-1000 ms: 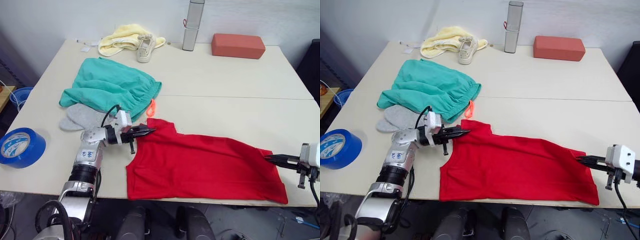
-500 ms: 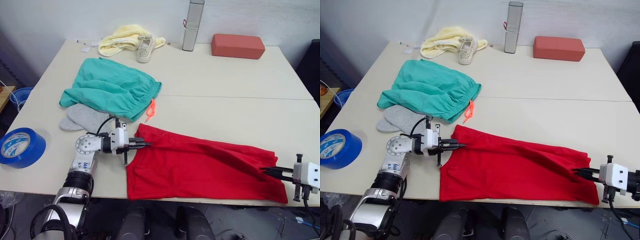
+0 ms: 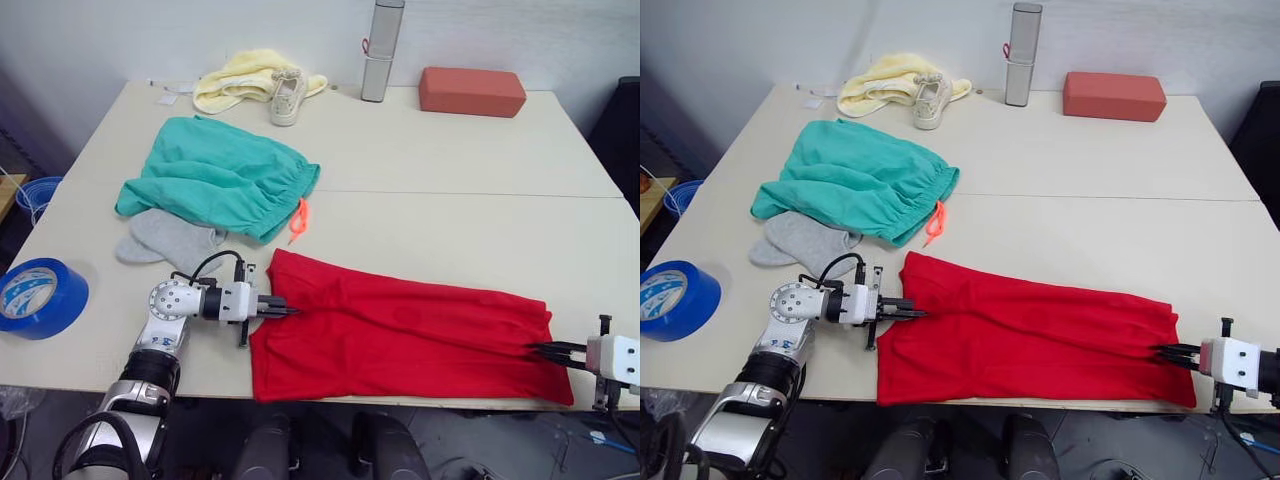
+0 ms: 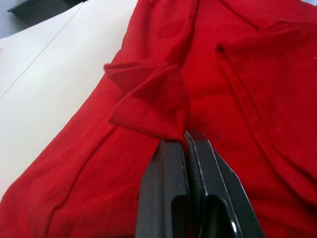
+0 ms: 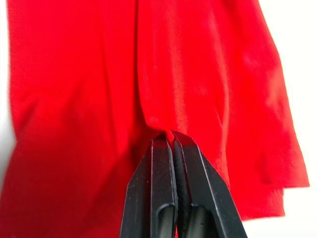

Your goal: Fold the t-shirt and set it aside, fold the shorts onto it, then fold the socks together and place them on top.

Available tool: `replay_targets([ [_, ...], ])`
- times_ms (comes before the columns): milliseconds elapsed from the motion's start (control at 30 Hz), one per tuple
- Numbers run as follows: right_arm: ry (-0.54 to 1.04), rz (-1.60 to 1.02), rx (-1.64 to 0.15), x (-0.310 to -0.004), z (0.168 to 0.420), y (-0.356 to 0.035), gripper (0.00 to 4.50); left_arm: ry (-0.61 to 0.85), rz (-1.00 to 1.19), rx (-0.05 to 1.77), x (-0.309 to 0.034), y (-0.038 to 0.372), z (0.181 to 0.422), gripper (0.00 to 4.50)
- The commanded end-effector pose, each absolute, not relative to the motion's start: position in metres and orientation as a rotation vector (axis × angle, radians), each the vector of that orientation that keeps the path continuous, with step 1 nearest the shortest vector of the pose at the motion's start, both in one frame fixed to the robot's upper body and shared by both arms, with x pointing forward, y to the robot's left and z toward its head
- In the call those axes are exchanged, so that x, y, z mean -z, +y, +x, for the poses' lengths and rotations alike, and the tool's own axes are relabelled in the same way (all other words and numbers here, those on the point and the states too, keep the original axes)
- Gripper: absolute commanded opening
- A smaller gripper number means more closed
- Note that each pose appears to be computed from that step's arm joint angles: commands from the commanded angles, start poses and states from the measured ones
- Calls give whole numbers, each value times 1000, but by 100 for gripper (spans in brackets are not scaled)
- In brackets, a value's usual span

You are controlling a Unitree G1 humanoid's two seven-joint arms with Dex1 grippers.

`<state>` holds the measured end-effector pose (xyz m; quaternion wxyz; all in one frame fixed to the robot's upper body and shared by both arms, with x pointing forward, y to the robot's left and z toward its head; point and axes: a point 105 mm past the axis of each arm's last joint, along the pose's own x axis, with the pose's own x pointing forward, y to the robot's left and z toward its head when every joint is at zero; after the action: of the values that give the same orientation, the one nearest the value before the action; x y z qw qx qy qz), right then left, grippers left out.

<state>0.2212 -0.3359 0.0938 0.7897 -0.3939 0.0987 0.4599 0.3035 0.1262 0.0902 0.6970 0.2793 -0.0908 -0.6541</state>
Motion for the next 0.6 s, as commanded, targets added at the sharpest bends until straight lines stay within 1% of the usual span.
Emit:
replay_targets([
  [33, 235, -782, -973, -103, 221, -340, 2, -190, 567, 1435, -93, 130, 304, 0],
  [67, 232, -772, -978, -104, 221, -339, 20, -191, 567, 1433, -95, 131, 305, 47],
  [133, 239, -744, -994, -107, 219, -336, 61, -190, 563, 1449, -98, 134, 303, 93],
  [167, 232, -742, -995, -109, 218, -335, 92, -191, 567, 1457, -100, 136, 302, 127],
  [300, 223, -716, -988, -122, 216, -335, 234, -206, 577, 1474, -108, 143, 297, 255],
  [400, 262, -633, -964, -137, 210, -339, 333, -244, 580, 1504, -125, 152, 290, 349],
  [500, 290, -527, -921, -146, 208, -339, 443, -182, 520, 1562, -131, 154, 282, 446],
  [600, 303, -428, -927, -155, 204, -330, 447, -25, 392, 1598, -134, 154, 276, 449],
])
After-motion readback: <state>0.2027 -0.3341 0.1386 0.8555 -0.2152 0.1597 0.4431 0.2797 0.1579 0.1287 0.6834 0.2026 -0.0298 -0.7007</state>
